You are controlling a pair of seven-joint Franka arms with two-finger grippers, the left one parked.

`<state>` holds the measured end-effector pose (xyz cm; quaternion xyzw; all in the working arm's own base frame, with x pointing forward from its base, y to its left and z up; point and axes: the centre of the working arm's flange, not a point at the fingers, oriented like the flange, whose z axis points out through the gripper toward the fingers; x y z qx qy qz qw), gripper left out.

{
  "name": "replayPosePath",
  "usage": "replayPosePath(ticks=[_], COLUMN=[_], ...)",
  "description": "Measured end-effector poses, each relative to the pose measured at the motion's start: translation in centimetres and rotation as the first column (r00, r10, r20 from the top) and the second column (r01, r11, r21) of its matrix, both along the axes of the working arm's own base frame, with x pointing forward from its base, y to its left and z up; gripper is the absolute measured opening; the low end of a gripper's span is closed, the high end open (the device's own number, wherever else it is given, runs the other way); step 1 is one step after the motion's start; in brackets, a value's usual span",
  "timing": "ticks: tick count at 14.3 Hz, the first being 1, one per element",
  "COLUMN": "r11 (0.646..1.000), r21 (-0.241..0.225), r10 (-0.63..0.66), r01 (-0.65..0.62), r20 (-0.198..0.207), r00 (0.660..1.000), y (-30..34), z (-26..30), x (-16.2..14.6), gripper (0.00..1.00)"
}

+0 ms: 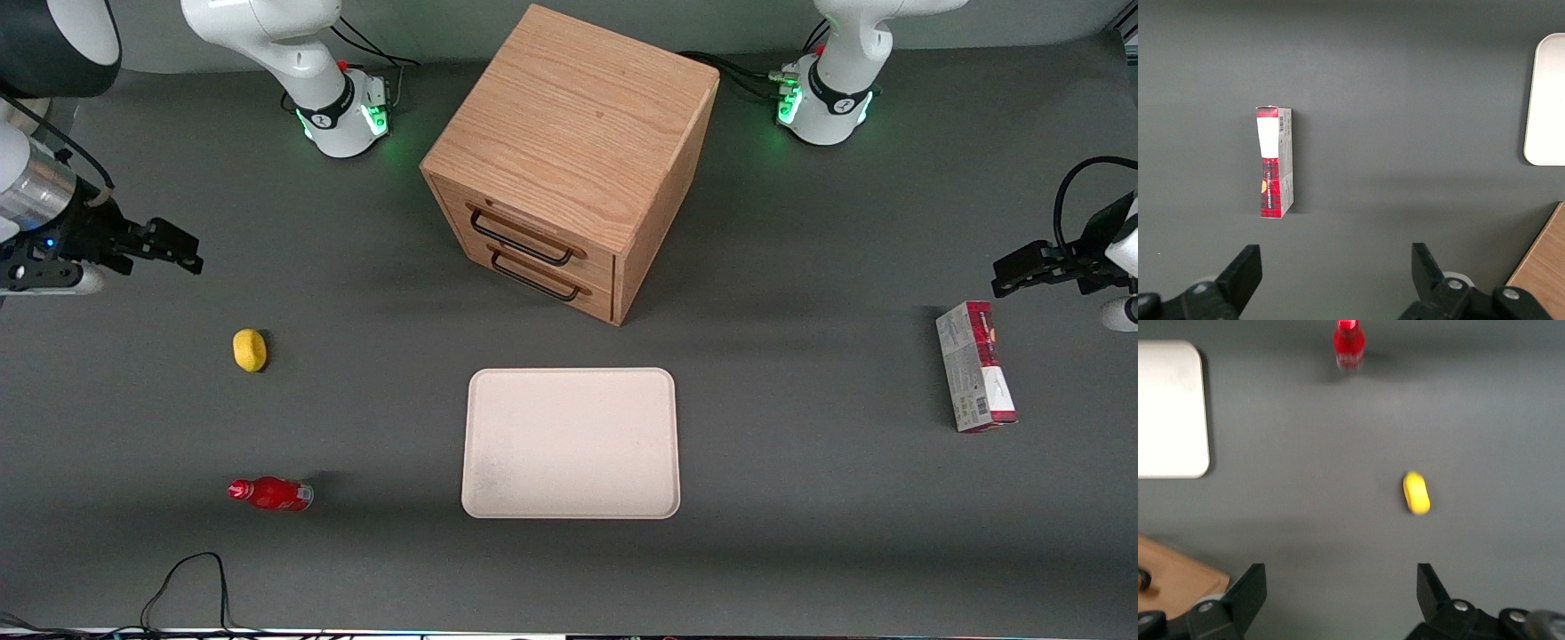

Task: Place coke bottle on tray
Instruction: 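Move the right gripper down toward the red Coca-Cola bottle, then close the right gripper around the red bottle's cap end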

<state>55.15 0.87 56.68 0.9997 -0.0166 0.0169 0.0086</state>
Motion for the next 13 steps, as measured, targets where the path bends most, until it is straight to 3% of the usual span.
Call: replayPosePath(ticks=[3, 8, 13], r11=[1.000, 0.999, 0.997], r21=[-0.019, -0.036, -0.057], r10=[-0.024, -0.016, 0.054], r01=[0.024, 0.018, -0.049], r20=[0.041, 0.048, 0.085], r00=[0.999, 0.999, 0.995], y=[-0.9, 0.0, -0.6], z=[-2.0, -11.9, -23.5], x=[5.8, 16.3, 20.3], gripper=[1.00, 1.00, 1.00])
